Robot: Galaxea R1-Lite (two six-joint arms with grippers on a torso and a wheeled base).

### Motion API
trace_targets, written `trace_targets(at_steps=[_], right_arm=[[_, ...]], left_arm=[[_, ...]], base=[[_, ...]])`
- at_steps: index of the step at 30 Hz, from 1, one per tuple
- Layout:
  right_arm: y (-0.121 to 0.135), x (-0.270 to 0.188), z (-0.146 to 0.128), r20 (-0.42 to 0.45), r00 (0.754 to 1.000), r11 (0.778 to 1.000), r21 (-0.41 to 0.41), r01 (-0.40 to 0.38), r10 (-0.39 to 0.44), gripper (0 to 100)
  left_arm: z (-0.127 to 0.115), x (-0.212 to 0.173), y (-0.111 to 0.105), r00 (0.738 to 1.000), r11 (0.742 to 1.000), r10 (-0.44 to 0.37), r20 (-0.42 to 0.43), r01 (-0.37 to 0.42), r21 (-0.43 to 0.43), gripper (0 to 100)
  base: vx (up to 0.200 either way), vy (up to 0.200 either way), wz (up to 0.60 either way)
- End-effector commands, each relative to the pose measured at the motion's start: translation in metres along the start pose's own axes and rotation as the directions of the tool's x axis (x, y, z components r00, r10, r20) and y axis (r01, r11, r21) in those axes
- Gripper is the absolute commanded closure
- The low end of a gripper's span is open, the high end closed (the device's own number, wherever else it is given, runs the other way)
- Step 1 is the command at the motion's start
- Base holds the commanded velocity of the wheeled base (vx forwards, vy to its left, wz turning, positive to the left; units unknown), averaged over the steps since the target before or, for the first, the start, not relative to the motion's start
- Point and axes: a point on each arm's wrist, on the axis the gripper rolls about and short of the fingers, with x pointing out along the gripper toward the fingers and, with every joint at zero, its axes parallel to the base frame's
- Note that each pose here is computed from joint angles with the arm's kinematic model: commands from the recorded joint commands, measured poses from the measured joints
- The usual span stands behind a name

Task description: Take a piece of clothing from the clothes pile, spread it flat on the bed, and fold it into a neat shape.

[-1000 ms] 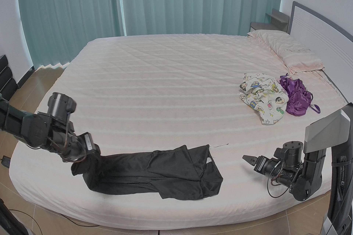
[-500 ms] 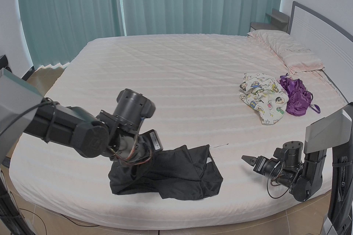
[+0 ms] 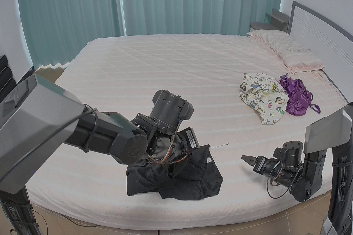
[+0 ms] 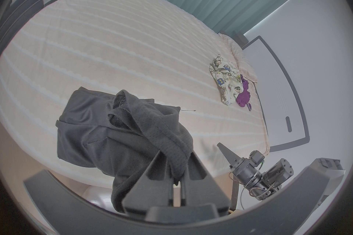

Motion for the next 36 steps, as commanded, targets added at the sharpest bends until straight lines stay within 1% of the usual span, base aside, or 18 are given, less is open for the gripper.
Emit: trace_targets(at_steps=[1,2,3,11,16,17,18,20,22,23,24,25,26,27,29,30,31,36], right_arm=[[0.001,0.0,0.001,0.008,1.0,1.0,-0.001,-0.008,0.008,0],[0.001,0.001,0.0,0.006,1.0,1.0,-0.002,-0.008,0.008,0],[0.001,0.001,0.0,0.005,1.0,1.0,-0.003,-0.009,0.009,0],[0.002,0.001,-0.002,-0.002,1.0,1.0,-0.004,-0.01,0.01,0],[0.003,0.001,-0.005,-0.012,1.0,1.0,-0.008,-0.013,0.013,0],[0.003,0.001,-0.005,-0.012,1.0,1.0,-0.008,-0.013,0.013,0],[0.003,0.001,-0.005,-0.012,1.0,1.0,-0.008,-0.013,0.013,0],[0.003,0.0,-0.005,-0.014,1.0,1.0,-0.007,-0.011,0.011,0],[0.003,0.0,-0.005,-0.014,1.0,1.0,-0.007,-0.011,0.011,0],[0.004,-0.001,-0.005,-0.015,1.0,1.0,-0.007,-0.014,0.014,0],[0.004,-0.001,-0.005,-0.015,1.0,1.0,-0.007,-0.014,0.014,0],[0.005,-0.001,-0.005,-0.015,1.0,1.0,-0.009,-0.017,0.017,0],[0.005,-0.001,-0.005,-0.015,1.0,1.0,-0.009,-0.017,0.017,0],[0.007,-0.001,-0.006,-0.016,1.0,1.0,-0.014,-0.023,0.023,0],[0.009,-0.001,-0.007,-0.02,0.999,0.999,-0.018,-0.029,0.029,0],[0.01,-0.001,-0.008,-0.02,0.999,0.999,-0.019,-0.03,0.03,0],[0.012,-0.001,-0.008,-0.021,0.999,0.999,-0.022,-0.035,0.035,0],[0.02,0.002,-0.012,-0.01,0.999,0.998,-0.048,-0.045,0.045,0]], left_arm=[[-0.005,0.007,0.002,1.0,1.0,-0.002,-0.023,0.002,-0.003,100],[-0.006,0.007,0.003,0.999,1.0,-0.022,-0.03,0.021,-0.015,100],[-0.006,0.008,0.002,0.999,0.999,-0.031,-0.029,0.03,-0.019,0],[-0.013,0.01,0.007,0.999,0.999,-0.039,-0.03,0.038,-0.035,0],[-0.017,0.012,0.01,0.999,0.995,-0.032,-0.03,0.029,-0.094,0],[-0.019,0.012,0.014,0.999,0.994,-0.018,-0.037,0.014,-0.11,0],[-0.02,0.011,0.015,0.999,0.994,-0.017,-0.038,0.012,-0.113,0],[-0.022,0.002,0.024,0.999,0.991,-0.001,-0.041,-0.005,-0.13,0],[-0.022,0.002,0.024,0.999,0.991,-0.001,-0.041,-0.005,-0.13,0],[-0.018,-0.018,0.05,0.999,0.983,0.025,-0.02,-0.029,-0.181,0],[-0.018,-0.018,0.051,0.999,0.983,0.026,-0.019,-0.029,-0.184,0],[-0.019,-0.028,0.062,1.0,0.971,0.025,-0.005,-0.026,-0.239,0],[-0.019,-0.028,0.062,1.0,0.971,0.025,-0.005,-0.026,-0.239,0],[-0.016,-0.041,0.083,1.0,0.946,0.02,0.023,-0.011,-0.323,0],[-0.016,-0.05,0.101,1.0,0.931,0.008,0.031,0.004,-0.365,0],[-0.016,-0.052,0.107,0.999,0.926,0.004,0.032,0.008,-0.377,0],[-0.016,-0.056,0.121,0.999,0.916,0.01,0.038,0.006,-0.402,0],[-0.02,-0.068,0.166,0.998,0.876,0.044,0.039,-0.02,-0.483,0]], base=[[0.0,0.0,0.0],[0.0,0.0,0.0],[0.0,0.0,0.0],[0.0,0.0,0.0],[0.0,0.0,0.0],[0.0,0.0,0.0],[0.0,0.0,0.0],[0.0,0.0,0.0],[0.0,0.0,0.0],[0.0,0.0,0.0],[0.0,0.0,0.0],[0.0,0.0,0.0],[0.0,0.0,0.0],[0.0,0.0,0.0],[-0.1,0.0,0.0],[-0.2,0.0,0.0],[-0.2,0.0,0.0],[-0.04,0.0,0.0]])
